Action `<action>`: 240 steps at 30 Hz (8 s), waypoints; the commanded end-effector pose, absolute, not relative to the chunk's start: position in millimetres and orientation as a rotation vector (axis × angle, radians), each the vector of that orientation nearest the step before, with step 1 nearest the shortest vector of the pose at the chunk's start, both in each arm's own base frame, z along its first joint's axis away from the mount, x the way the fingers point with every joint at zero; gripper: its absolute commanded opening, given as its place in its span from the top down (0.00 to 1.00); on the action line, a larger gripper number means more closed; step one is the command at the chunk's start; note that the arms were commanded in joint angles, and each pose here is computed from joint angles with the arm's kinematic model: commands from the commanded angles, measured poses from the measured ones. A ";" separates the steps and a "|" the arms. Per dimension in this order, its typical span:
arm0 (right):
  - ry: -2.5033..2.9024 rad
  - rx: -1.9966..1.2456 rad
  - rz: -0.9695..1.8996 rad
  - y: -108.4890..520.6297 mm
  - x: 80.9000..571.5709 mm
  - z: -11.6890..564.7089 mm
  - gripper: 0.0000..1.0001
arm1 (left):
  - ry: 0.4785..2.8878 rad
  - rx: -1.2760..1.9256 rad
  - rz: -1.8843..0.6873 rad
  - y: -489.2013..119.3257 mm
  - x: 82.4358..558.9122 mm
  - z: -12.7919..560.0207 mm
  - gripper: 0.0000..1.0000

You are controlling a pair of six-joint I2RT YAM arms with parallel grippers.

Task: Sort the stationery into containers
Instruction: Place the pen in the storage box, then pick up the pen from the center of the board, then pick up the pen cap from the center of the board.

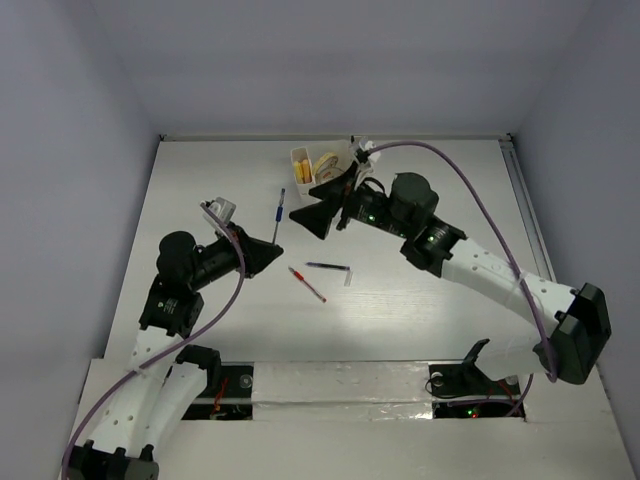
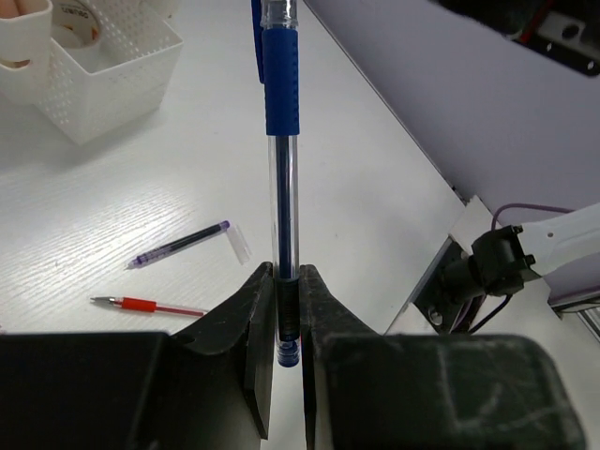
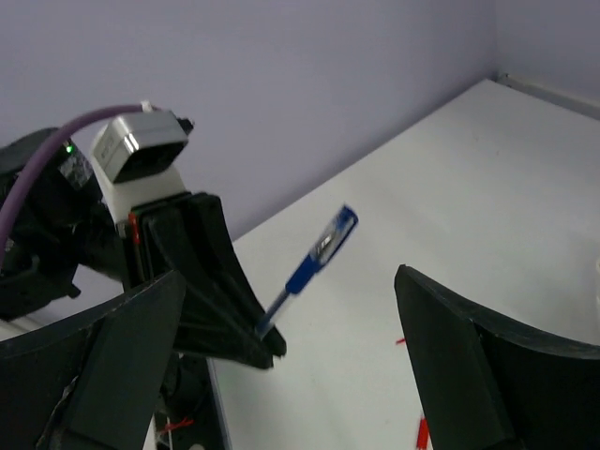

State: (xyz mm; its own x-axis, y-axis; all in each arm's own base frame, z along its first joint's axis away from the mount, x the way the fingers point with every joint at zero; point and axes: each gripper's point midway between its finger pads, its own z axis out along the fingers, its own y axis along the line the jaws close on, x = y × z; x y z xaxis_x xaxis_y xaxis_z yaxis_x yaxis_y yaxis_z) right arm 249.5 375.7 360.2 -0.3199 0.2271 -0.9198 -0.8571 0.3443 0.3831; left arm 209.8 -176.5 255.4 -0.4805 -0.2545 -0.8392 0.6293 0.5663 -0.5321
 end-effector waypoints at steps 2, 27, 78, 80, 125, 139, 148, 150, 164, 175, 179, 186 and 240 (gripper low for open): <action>1.463 -0.637 1.266 394.2 259.1 381.1 0.00 | 1.711 0.394 -1.139 -183.8 202.1 266.8 1.00; 1.557 -0.639 1.436 427.2 262.5 348.7 0.78 | 1.701 0.421 -1.161 -186.6 199.3 266.4 1.00; 1.778 -0.142 0.245 216.6 555.0 266.6 1.00 | 1.698 0.332 -1.032 -170.4 206.0 265.2 0.01; 1.788 -0.146 0.245 217.2 555.0 262.5 1.00 | 1.695 0.332 -1.031 -170.3 205.6 265.8 0.01; 2.271 -0.894 0.465 388.5 261.1 86.1 0.50 | 1.579 0.078 -0.720 -114.1 215.0 299.8 0.01; 2.332 -0.943 0.401 420.3 274.2 38.4 0.60 | 1.572 0.067 -0.708 -110.8 214.7 301.4 0.01; 2.344 -0.902 0.345 419.2 282.9 23.7 1.00 | 1.565 0.060 -0.712 -110.4 213.6 302.8 0.01; 2.312 -0.862 0.386 423.0 284.4 41.0 1.00 | 1.567 0.066 -0.717 -111.6 213.2 301.8 0.01; 1.824 -0.418 0.916 449.6 316.4 258.8 1.00 | 1.666 0.216 -0.914 -148.6 214.3 276.0 0.01; 1.608 -0.326 1.348 466.5 280.6 328.9 1.00 | 1.734 0.190 -0.926 -150.7 222.9 260.4 0.10; 1.547 -0.340 1.476 466.7 262.9 339.8 1.00 | 1.747 0.161 -0.901 -147.0 227.0 257.7 0.18; 1.463 -0.342 1.530 453.5 248.7 357.4 1.00 | 1.784 0.126 -0.882 -144.1 232.7 250.2 0.28; 2.250 -0.456 0.607 470.3 348.3 107.0 0.53 | 1.651 0.126 -0.702 -118.1 224.6 288.2 1.00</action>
